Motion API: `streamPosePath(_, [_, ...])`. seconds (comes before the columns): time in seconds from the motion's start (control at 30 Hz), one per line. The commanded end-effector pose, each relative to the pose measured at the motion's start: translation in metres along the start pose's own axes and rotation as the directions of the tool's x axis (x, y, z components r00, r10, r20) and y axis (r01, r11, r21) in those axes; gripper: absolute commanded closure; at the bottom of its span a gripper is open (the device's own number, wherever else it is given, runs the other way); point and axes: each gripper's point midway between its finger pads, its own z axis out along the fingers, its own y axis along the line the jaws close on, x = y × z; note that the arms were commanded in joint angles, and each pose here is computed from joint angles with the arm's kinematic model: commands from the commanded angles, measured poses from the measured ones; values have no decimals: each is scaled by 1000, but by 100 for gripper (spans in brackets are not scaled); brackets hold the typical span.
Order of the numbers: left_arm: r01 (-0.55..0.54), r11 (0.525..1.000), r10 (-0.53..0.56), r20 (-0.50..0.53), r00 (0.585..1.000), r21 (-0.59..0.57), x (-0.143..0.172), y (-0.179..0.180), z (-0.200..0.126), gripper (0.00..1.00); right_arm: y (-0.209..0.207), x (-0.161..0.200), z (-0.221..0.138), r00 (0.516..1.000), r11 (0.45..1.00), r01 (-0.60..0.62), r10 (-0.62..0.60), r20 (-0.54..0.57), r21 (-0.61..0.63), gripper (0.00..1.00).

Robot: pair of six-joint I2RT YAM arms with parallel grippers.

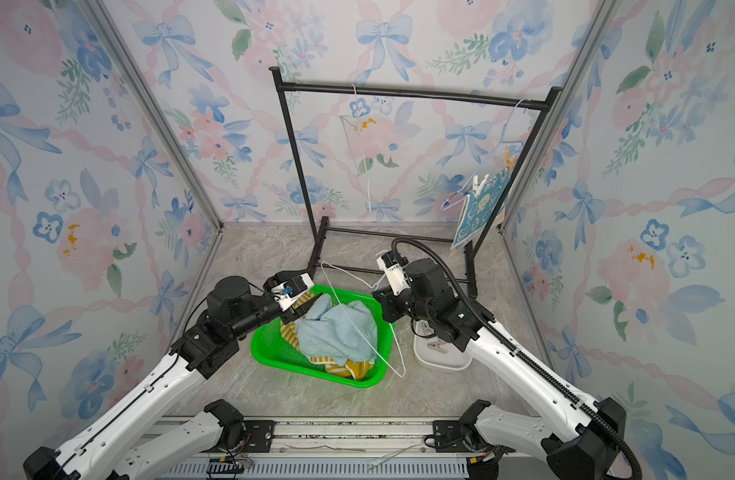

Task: Remove the clothespins securing towels to the hanger
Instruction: Place the hanger on the clothesline.

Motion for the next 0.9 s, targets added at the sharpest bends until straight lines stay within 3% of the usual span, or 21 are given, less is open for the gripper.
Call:
streamPosePath(0.0, [-307, 950, 299, 107, 948, 61, -23, -13, 8, 37, 21, -15, -4, 998, 995, 57, -55, 32, -77, 100])
streamPosePath(0.1, [-415, 905, 409, 80, 909, 94, -14, -21, 24, 37, 27, -13, -2, 997, 992, 80, -78, 24, -101, 100])
streamPosePath(0.3, [-473, 870, 472, 39, 881, 141, -3, -28, 44, 43, 40, -10, 4, 993, 981, 118, -118, 12, -151, 100])
streamPosePath(0.87, [-498, 850, 507, -12, 862, 169, 7, -30, 57, 98, 56, -7, 11, 993, 967, 116, -115, 17, -228, 100])
